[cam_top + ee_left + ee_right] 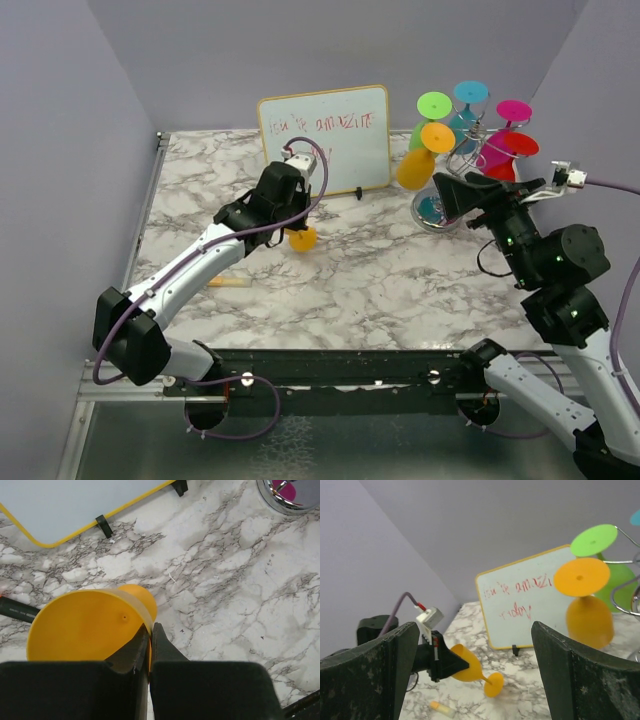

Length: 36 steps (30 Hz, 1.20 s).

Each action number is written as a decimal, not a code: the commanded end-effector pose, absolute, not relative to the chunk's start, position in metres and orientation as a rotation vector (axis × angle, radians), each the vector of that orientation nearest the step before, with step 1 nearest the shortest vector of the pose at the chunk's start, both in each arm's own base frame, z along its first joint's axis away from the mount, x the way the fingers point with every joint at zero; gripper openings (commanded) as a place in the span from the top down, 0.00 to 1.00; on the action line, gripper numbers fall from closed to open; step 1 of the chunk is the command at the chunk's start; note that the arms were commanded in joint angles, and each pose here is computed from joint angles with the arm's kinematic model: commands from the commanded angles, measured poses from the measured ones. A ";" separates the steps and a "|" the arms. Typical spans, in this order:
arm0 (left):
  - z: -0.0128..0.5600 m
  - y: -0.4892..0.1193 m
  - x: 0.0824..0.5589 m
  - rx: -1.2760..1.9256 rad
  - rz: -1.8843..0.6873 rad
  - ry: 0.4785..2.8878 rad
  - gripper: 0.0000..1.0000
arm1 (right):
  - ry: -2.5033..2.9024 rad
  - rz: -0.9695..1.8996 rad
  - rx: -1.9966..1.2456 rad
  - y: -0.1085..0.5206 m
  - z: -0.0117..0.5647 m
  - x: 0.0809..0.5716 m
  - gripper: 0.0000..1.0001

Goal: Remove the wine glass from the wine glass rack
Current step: Place the wine glass at the center of the board.

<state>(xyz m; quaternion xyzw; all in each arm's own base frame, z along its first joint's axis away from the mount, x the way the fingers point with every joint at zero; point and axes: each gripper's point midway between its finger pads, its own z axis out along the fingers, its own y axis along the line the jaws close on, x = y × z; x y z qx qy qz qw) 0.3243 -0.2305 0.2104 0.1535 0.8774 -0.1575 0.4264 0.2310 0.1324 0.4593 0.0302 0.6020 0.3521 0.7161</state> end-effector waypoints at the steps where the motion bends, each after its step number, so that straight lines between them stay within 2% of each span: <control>1: 0.205 -0.214 0.327 0.373 -0.284 2.192 1.00 | 1.487 0.654 0.137 0.122 0.419 0.249 0.00; 8: 0.189 -0.201 0.328 0.347 -0.207 2.215 1.00 | 1.582 0.726 -0.045 0.153 0.389 0.244 0.00; 17: 0.181 -0.188 0.337 0.266 -0.097 2.232 1.00 | 1.650 0.741 -0.108 0.160 0.362 0.236 0.00; 22: 0.179 -0.178 0.344 0.237 -0.014 2.246 1.00 | 1.514 0.791 -0.282 0.165 0.381 0.207 0.00; 27: 0.174 -0.164 0.348 0.169 0.042 2.254 1.00 | 1.515 0.767 -0.301 0.159 0.379 0.199 0.00; 36: 0.161 -0.139 0.363 0.101 0.067 2.283 1.00 | 1.643 0.663 -0.159 0.145 0.358 0.222 0.00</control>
